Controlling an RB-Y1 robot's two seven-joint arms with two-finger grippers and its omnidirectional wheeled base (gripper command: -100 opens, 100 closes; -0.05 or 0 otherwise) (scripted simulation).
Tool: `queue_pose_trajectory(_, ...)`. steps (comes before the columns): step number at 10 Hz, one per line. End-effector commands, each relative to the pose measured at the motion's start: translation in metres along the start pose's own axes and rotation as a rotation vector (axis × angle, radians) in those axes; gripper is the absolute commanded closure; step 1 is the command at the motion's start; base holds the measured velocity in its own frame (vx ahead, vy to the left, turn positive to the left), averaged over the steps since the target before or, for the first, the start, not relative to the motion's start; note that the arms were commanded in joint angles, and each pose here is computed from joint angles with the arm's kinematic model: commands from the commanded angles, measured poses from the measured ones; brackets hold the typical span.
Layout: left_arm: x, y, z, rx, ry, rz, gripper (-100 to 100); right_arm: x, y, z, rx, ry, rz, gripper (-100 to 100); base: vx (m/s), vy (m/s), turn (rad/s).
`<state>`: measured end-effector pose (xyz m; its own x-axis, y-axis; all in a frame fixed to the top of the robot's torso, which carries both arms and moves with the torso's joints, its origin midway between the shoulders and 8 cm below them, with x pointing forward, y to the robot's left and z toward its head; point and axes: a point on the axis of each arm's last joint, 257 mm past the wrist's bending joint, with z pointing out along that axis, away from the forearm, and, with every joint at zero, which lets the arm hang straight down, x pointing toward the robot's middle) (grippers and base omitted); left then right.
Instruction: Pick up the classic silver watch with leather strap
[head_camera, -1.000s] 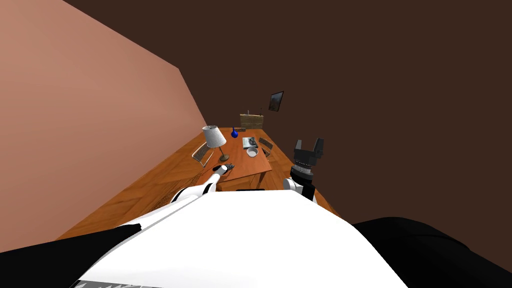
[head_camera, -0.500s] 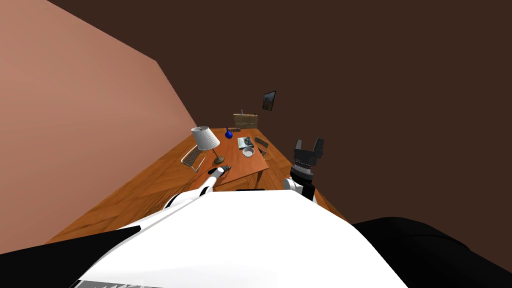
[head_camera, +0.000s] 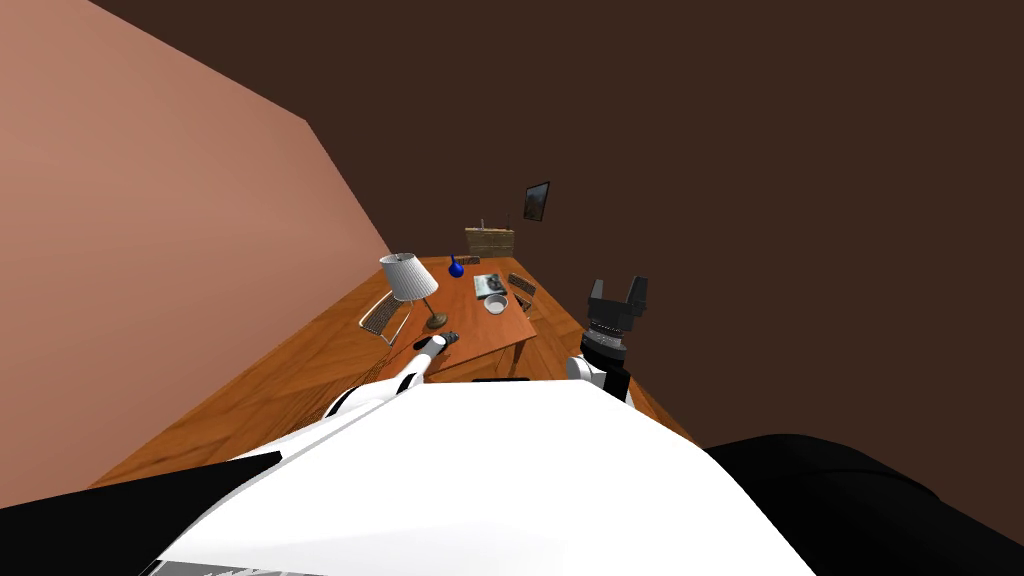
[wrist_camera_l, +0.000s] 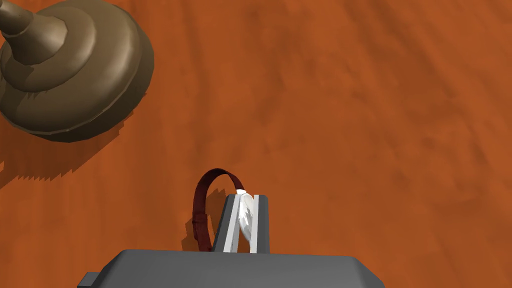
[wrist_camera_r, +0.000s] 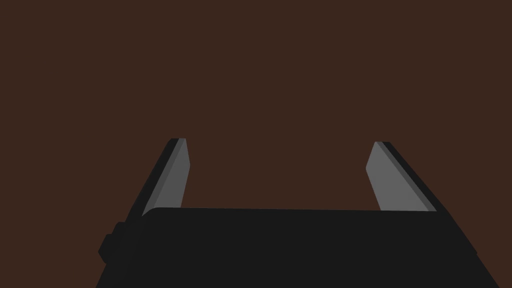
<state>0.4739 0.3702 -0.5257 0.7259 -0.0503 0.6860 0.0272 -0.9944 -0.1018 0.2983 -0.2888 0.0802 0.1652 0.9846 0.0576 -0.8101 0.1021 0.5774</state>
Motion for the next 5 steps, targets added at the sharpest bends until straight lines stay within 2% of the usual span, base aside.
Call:
queue_pose_trajectory(1, 0.0, 0.0, 0.0, 0.0, 0.0, 0.0, 100, 0.0, 0.0, 0.0, 0.0, 0.0, 0.0, 0, 0.0, 0.002, 0.014)
queue_pose_trajectory(3, 0.0, -0.001, 0.0, 0.002, 0.0, -0.001, 100, 0.0, 0.0, 0.0, 0.0, 0.0, 0.0, 0, 0.0, 0.0, 0.0)
queue_pose_trajectory(4, 0.0, -0.001, 0.0, 0.002, 0.0, -0.002, 0, 0.0, 0.0, 0.0, 0.0, 0.0, 0.0, 0, 0.0, 0.0, 0.0)
queue_pose_trajectory(5, 0.011, 0.02, 0.003, -0.03, 0.005, 0.025, 100, 0.0, 0.0, 0.0, 0.0, 0.0, 0.0, 0, 0.005, 0.001, 0.264)
